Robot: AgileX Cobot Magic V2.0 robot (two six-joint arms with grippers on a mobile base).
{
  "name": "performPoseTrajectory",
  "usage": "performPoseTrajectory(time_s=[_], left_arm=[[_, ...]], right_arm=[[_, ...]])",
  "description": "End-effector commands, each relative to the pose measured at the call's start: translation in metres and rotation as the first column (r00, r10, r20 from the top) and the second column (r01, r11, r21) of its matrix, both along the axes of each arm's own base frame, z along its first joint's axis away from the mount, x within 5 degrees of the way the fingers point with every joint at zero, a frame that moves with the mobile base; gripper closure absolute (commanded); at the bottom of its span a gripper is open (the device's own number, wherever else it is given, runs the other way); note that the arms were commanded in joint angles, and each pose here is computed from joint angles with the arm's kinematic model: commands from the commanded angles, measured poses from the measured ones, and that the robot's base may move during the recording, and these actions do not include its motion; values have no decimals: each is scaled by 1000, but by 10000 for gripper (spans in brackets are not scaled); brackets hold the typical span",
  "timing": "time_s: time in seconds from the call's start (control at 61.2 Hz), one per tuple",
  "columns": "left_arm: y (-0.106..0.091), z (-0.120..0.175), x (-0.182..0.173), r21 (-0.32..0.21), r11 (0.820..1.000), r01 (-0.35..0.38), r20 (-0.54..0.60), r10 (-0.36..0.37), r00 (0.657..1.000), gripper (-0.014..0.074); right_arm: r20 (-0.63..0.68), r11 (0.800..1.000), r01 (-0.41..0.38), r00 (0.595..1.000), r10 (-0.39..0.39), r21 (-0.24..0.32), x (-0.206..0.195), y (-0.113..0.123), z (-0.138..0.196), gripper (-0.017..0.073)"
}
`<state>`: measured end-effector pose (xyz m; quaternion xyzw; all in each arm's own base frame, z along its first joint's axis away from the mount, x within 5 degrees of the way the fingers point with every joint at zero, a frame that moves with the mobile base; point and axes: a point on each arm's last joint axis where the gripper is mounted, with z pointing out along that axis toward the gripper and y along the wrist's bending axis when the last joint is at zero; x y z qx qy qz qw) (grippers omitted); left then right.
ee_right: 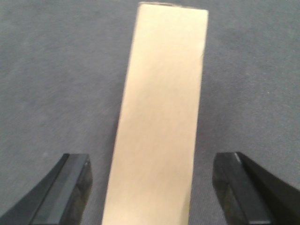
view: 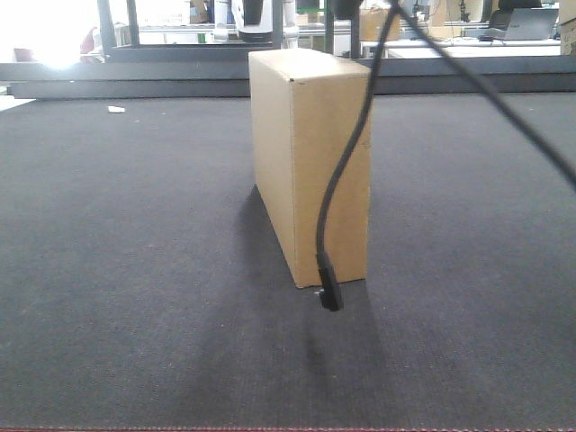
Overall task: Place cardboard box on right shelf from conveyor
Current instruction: 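Close the right gripper on the top edge of the cardboard box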
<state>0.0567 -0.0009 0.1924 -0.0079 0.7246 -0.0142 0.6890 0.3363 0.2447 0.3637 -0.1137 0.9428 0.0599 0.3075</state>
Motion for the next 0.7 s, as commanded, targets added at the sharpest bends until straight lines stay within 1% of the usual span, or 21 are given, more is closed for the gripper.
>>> performPoseTrajectory(time_s=[0.0, 0.131, 0.294, 0.409, 0.474, 0.654, 0.686], left_arm=[[0, 5, -1, -7, 1000, -1, 90, 1, 996, 709], [0, 5, -1, -7, 1000, -1, 90, 1, 996, 710], [0, 5, -1, -7, 1000, -1, 90, 1, 996, 710], [0, 5, -1, -7, 1000, -1, 90, 1, 996, 710], [0, 5, -1, -7, 1000, -1, 90, 1, 996, 710], [0, 5, -1, -7, 1000, -1, 90, 1, 996, 710], [0, 5, -1, -7, 1000, -1, 90, 1, 996, 709]], right_arm=[[105, 999, 18, 994, -24, 51, -2, -5, 29, -63], [73, 998, 43, 996, -46, 38, 8, -3, 14, -63], [40, 999, 38, 998, -39, 37, 16, 5, -4, -63], [16, 999, 38, 999, -38, 26, 20, 9, -14, -56], [10, 999, 38, 999, -39, 21, 21, 10, -17, -17], [13, 999, 30, 999, -30, 15, 21, 10, -17, 241], [21, 1000, 24, 999, -25, 17, 20, 9, -15, 267]])
